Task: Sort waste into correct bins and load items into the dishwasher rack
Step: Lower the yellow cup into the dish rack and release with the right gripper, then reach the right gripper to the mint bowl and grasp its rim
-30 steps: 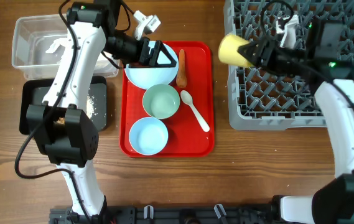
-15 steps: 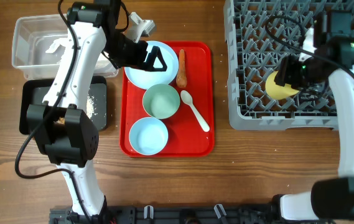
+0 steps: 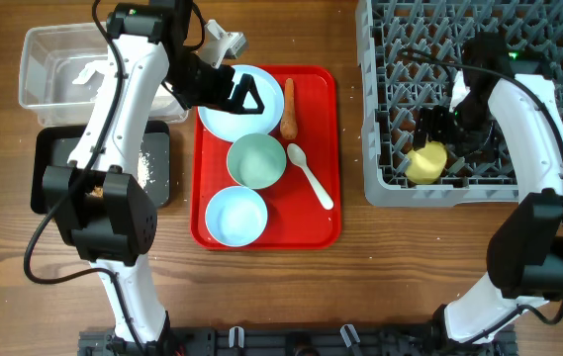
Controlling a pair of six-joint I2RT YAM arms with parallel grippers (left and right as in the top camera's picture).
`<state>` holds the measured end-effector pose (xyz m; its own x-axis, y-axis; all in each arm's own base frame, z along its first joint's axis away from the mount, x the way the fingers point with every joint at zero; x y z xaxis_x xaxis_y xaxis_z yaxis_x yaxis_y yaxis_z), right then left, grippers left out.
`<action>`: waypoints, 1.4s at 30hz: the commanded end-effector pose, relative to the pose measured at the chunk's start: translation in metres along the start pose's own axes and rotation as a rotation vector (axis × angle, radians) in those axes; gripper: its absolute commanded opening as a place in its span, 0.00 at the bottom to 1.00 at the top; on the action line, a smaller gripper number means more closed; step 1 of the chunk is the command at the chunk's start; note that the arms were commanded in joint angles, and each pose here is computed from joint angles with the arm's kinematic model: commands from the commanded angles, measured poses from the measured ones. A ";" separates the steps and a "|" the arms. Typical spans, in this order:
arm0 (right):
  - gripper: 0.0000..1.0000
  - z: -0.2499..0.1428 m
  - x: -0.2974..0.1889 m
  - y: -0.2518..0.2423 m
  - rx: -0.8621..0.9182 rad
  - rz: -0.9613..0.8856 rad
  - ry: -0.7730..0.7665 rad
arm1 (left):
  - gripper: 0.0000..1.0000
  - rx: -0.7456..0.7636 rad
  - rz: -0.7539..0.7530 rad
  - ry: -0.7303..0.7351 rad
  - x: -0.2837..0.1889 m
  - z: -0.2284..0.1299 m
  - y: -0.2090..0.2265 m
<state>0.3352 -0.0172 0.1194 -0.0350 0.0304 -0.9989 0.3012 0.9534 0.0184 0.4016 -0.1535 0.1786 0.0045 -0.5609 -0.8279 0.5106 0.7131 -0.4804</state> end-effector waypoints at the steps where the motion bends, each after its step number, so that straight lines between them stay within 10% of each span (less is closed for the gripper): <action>1: 1.00 0.008 -0.011 0.001 -0.004 0.011 -0.021 | 1.00 0.037 0.023 -0.038 -0.014 0.006 -0.008; 17: 1.00 -0.007 -0.108 0.152 -0.284 0.392 -0.244 | 1.00 -0.337 0.290 -0.018 -0.020 -0.004 0.034; 28: 0.99 -0.037 -0.047 0.214 -0.282 0.455 -0.181 | 1.00 -0.470 0.464 -0.037 -0.036 -0.012 0.063; 42: 0.63 -0.086 0.045 0.281 -0.258 0.480 -0.083 | 1.00 -0.728 0.632 -0.280 -0.146 -0.051 0.165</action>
<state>0.3453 0.2730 0.1112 0.1881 0.4871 -0.8528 -0.0458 0.8717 0.4878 0.4404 0.0376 0.1923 0.3005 -0.0708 -0.9512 -0.2357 0.9608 -0.1459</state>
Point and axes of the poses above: each gripper's point midway between its finger pads, its own x axis out along the fingers, its own y axis along the line the jaws close on, z = x × y, the point moved 1 cm from there along -x, back along the fingers, and after that the axes turned 5 degrees about x, right-handed, at the moved point
